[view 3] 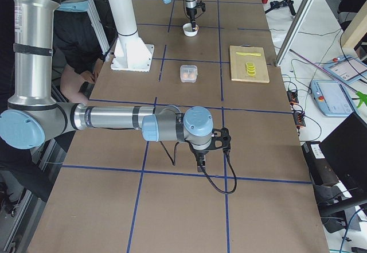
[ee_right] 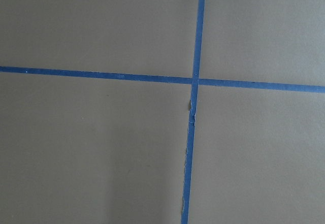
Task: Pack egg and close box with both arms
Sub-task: 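Lower the left gripper into the bowl and close it on the egg, then lift the egg and carry it into the empty cup of the clear carton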
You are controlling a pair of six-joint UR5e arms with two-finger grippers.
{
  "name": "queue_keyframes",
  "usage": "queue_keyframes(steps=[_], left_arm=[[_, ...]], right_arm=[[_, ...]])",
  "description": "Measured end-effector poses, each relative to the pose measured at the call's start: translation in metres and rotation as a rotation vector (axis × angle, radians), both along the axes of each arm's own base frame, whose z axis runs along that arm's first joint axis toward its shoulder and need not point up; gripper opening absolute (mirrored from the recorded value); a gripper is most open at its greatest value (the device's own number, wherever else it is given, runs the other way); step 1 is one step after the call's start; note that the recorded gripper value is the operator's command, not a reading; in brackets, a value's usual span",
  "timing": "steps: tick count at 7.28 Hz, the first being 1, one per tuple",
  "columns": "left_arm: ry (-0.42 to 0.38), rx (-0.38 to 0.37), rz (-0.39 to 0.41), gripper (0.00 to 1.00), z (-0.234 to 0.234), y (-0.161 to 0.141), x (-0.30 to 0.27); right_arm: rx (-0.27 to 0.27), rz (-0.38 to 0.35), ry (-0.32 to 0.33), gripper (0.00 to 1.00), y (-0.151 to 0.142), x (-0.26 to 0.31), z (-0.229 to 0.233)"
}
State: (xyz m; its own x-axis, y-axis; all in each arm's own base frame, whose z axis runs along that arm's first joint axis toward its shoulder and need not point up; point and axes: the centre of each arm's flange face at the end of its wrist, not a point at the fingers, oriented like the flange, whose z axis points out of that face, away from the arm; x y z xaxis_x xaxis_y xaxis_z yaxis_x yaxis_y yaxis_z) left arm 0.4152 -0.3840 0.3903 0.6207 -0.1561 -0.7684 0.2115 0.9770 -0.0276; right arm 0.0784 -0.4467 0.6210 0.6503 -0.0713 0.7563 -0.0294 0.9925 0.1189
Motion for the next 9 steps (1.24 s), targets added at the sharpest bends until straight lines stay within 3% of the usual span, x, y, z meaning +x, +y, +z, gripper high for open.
queue_keyframes(steps=[4, 7, 9], left_arm=[[0.055, 0.026, 0.006, 0.0, -0.026, 0.034, -0.048], [0.244, 0.023, -0.035, 0.0, -0.134, 0.005, 0.021], [0.461, -0.019, -0.047, 0.0, -0.19, 0.009, 0.095]], right_arm=[[0.003, 0.0, 0.0, 1.0, 0.0, 0.0, -0.001], [0.005, 0.0, 0.0, 1.0, 0.0, 0.0, -0.002], [0.0, 0.0, 0.0, 1.0, 0.0, 0.0, 0.0]])
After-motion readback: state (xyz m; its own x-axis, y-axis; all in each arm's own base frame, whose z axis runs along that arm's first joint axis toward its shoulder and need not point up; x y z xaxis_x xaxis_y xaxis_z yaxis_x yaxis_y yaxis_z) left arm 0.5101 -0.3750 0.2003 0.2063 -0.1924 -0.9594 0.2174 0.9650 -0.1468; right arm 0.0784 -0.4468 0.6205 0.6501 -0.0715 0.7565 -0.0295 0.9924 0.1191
